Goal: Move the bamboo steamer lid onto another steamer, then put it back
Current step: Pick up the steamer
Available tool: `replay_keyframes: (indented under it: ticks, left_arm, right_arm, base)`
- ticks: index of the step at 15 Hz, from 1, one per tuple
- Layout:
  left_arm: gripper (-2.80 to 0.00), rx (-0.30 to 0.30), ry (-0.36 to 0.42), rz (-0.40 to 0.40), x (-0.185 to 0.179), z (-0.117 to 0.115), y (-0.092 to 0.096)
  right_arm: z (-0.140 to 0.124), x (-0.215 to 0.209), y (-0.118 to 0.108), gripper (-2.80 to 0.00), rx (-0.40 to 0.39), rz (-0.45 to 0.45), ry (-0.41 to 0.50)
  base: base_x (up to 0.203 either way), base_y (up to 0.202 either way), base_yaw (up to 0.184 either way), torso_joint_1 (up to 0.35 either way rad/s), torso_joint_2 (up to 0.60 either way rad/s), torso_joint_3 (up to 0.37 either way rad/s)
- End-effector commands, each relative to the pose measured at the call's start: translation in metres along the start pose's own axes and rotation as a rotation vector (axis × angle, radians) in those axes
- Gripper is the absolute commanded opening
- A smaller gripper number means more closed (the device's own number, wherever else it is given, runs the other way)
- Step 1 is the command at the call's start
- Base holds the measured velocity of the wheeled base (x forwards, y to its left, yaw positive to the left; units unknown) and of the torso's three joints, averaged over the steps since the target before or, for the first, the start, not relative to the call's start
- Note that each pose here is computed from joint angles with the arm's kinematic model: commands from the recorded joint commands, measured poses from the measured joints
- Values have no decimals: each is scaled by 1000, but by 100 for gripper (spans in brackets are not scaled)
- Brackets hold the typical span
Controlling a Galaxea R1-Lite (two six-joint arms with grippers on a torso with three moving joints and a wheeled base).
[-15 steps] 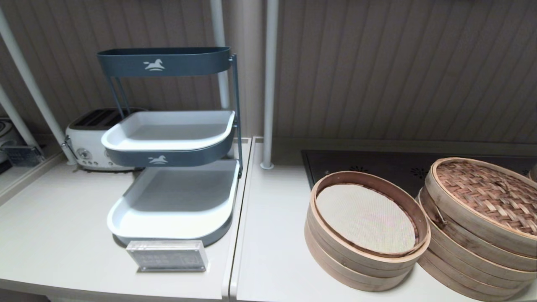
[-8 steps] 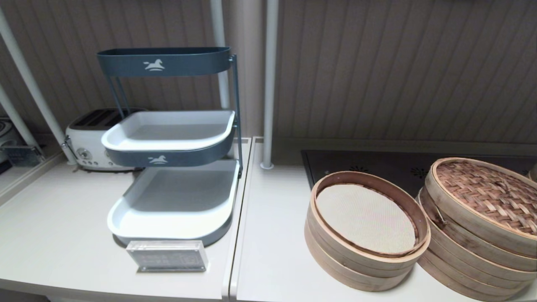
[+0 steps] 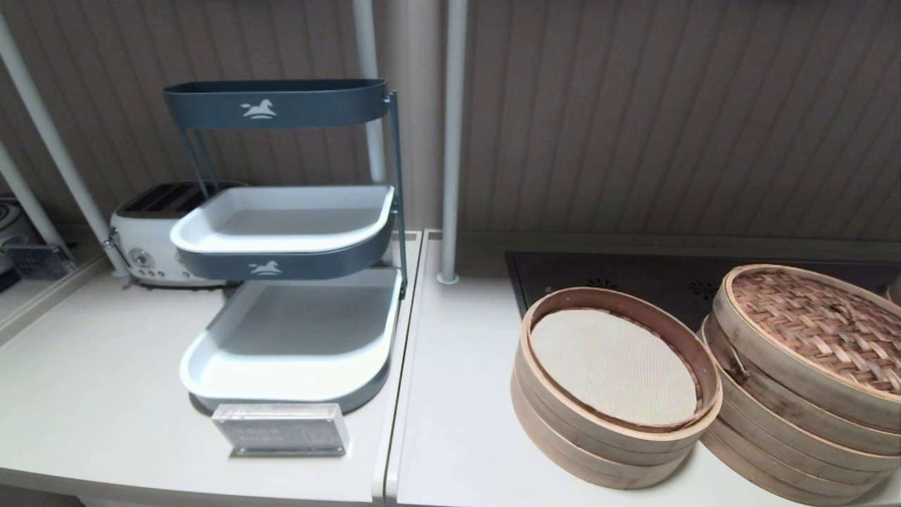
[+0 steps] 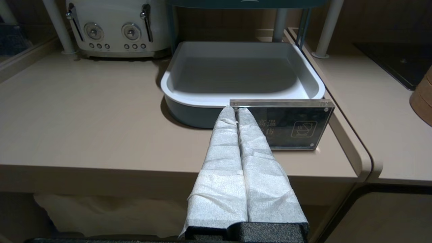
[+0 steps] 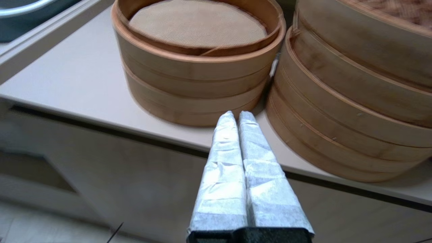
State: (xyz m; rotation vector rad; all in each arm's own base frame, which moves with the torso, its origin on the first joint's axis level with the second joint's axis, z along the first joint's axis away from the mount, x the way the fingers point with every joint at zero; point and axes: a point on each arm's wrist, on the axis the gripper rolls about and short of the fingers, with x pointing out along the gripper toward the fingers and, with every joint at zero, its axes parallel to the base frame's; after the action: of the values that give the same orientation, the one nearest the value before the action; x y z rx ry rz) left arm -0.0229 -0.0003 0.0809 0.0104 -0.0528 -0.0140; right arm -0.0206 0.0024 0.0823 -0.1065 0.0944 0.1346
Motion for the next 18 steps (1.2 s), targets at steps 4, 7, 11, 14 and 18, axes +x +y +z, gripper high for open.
replay_keyframes:
  ticks: [4,7,11,14,18]
  left_arm:
    - [-280,0,25,-1,2,-8,0]
    - [-280,0,24,0,1,-8,0]
    - [-280,0,25,0,2,-8,0]
    - [-280,0,22,-1,1,-8,0]
    - [-280,0,24,0,1,-8,0]
  right_arm:
    - [-9,0,-1,-280,31,-120,-103]
    - [-10,0,-1,-280,55,-117,-98]
    - [-10,1,-1,-280,62,-117,-97]
    - [-10,1,-1,-280,62,-117,-97]
    - [-10,0,-1,-280,62,-117,-99]
  base:
    - [0,0,0,0,0,0]
    - [0,0,0,0,0,0]
    - [0,0,0,0,0,0]
    - [0,0,0,0,0,0]
    - [0,0,0,0,0,0]
